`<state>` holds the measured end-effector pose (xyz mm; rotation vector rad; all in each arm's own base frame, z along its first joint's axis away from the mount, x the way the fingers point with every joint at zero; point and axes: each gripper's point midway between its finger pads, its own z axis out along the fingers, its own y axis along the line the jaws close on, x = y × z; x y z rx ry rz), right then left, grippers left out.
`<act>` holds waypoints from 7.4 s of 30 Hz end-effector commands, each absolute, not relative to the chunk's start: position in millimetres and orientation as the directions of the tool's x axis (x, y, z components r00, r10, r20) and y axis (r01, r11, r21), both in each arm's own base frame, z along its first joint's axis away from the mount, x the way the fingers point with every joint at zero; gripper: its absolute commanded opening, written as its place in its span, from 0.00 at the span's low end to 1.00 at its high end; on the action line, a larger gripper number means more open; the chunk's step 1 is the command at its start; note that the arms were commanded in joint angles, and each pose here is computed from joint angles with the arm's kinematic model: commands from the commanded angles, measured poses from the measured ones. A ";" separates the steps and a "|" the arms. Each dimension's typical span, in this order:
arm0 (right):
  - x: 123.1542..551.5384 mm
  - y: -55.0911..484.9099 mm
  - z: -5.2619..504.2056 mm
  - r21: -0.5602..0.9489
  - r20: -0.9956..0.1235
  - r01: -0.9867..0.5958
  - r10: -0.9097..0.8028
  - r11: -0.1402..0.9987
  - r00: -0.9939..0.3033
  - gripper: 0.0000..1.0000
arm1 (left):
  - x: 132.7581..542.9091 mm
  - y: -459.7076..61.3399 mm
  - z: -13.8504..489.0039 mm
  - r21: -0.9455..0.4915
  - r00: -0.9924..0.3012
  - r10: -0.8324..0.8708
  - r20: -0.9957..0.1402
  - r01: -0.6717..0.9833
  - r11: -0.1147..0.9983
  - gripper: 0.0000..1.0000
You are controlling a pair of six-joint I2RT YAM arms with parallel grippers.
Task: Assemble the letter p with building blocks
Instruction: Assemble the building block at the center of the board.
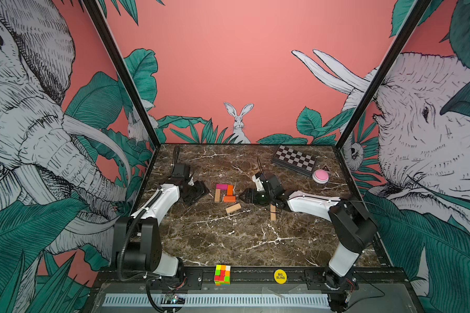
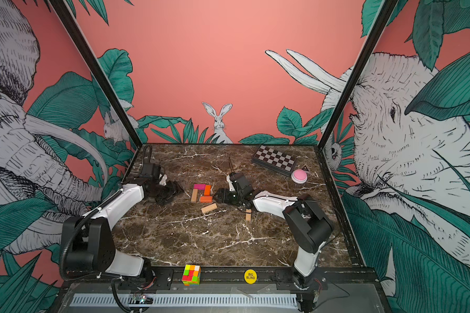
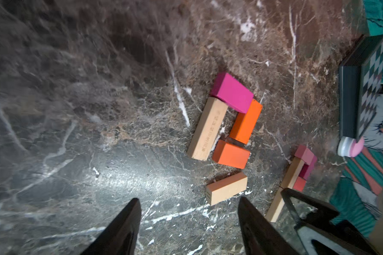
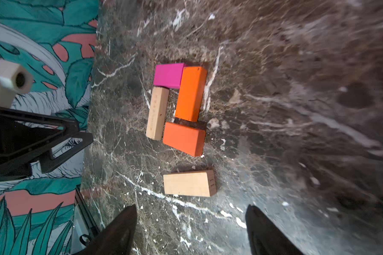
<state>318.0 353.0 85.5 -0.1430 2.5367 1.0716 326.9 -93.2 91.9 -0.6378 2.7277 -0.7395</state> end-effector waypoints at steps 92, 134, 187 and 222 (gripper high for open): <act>332.6 410.8 88.4 0.677 -0.452 -0.294 0.065 0.675 -0.890 0.17 | 365.2 -112.7 50.0 -0.722 -0.854 -0.511 0.094 -0.412 0.556 0.44; 311.6 454.8 38.5 0.630 -0.342 -0.278 -0.062 0.725 -0.938 0.00 | 358.8 -107.2 40.9 -0.743 -0.860 -0.495 0.125 -0.412 0.527 0.45; 325.8 456.5 18.9 0.574 -0.329 -0.240 -0.047 0.783 -0.943 0.00 | 357.7 -123.2 14.0 -0.713 -0.852 -0.486 0.193 -0.462 0.527 0.18; 334.3 452.8 9.5 0.580 -0.313 -0.205 -0.017 0.789 -0.950 0.00 | 353.9 -123.4 8.8 -0.695 -0.855 -0.481 0.193 -0.465 0.548 0.18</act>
